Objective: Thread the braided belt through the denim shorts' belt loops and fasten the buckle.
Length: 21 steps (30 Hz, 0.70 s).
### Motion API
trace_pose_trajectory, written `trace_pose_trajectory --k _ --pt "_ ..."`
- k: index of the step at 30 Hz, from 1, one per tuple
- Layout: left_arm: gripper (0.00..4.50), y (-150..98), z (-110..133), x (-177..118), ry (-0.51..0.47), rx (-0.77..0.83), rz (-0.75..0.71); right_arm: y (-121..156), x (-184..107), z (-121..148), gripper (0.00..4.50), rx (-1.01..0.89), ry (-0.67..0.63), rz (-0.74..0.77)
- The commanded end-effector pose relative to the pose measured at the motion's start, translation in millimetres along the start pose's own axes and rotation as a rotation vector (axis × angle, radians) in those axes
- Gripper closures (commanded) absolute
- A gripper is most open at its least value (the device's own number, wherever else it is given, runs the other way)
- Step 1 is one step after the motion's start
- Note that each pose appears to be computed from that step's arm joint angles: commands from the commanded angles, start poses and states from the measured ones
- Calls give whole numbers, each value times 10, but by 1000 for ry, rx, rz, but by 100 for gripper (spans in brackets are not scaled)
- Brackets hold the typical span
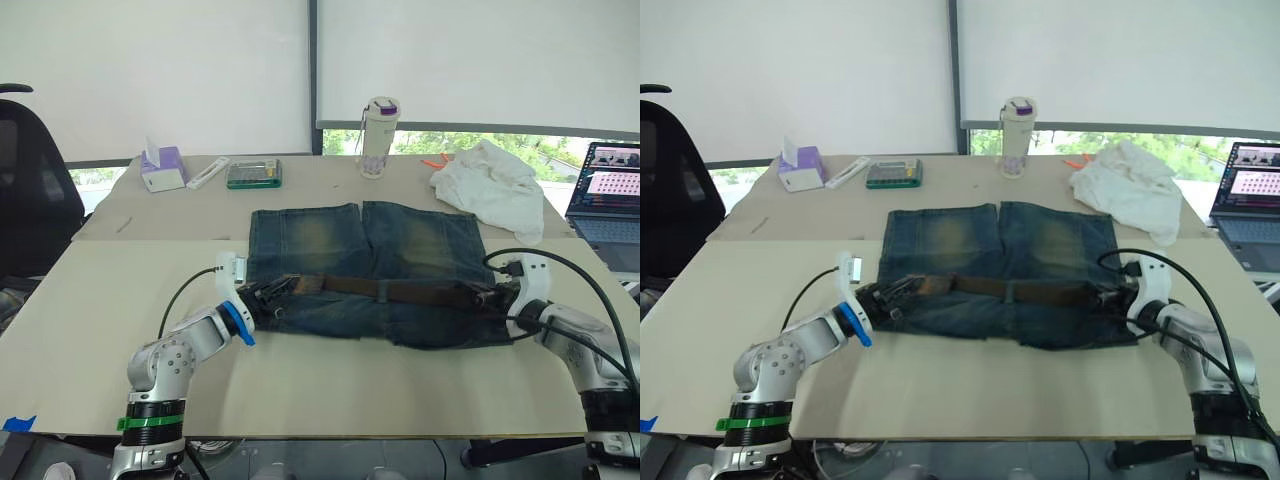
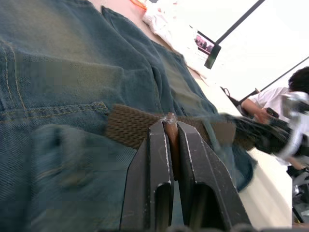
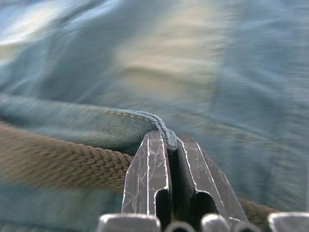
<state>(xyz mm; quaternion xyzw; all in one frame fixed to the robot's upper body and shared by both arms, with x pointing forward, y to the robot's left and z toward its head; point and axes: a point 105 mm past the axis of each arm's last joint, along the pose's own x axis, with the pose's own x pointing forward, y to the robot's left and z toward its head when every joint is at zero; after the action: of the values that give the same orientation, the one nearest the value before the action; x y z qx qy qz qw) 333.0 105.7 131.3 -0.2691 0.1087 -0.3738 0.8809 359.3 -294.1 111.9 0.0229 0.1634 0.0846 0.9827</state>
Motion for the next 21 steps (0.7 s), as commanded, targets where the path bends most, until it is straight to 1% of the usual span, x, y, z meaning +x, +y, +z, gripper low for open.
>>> trace_pose_trajectory --k 1,4,6,8,12,16,17,21 --pt "450 -171 93 146 -45 19 -57 -537 -140 95 444 -15 -40 -264" --pt "450 -317 19 310 -40 -6 -103 -719 -218 122 444 -40 -38 -353" --pt "450 -430 -53 451 -23 -10 -142 -823 -300 137 444 -56 -30 -384" --pt "450 -514 -102 562 -8 -2 -172 -854 -362 139 444 -61 -18 -381" --pt "450 -662 -107 725 -3 -10 -231 -797 -513 189 444 -125 9 -283" --pt "450 -753 -146 793 22 -20 -270 -736 -714 228 444 -214 45 -201" --pt "450 -763 -157 796 28 -25 -277 -757 -762 252 444 -245 44 -208" --pt "450 -777 -222 765 60 -40 -294 -962 -890 281 444 -335 50 -318"
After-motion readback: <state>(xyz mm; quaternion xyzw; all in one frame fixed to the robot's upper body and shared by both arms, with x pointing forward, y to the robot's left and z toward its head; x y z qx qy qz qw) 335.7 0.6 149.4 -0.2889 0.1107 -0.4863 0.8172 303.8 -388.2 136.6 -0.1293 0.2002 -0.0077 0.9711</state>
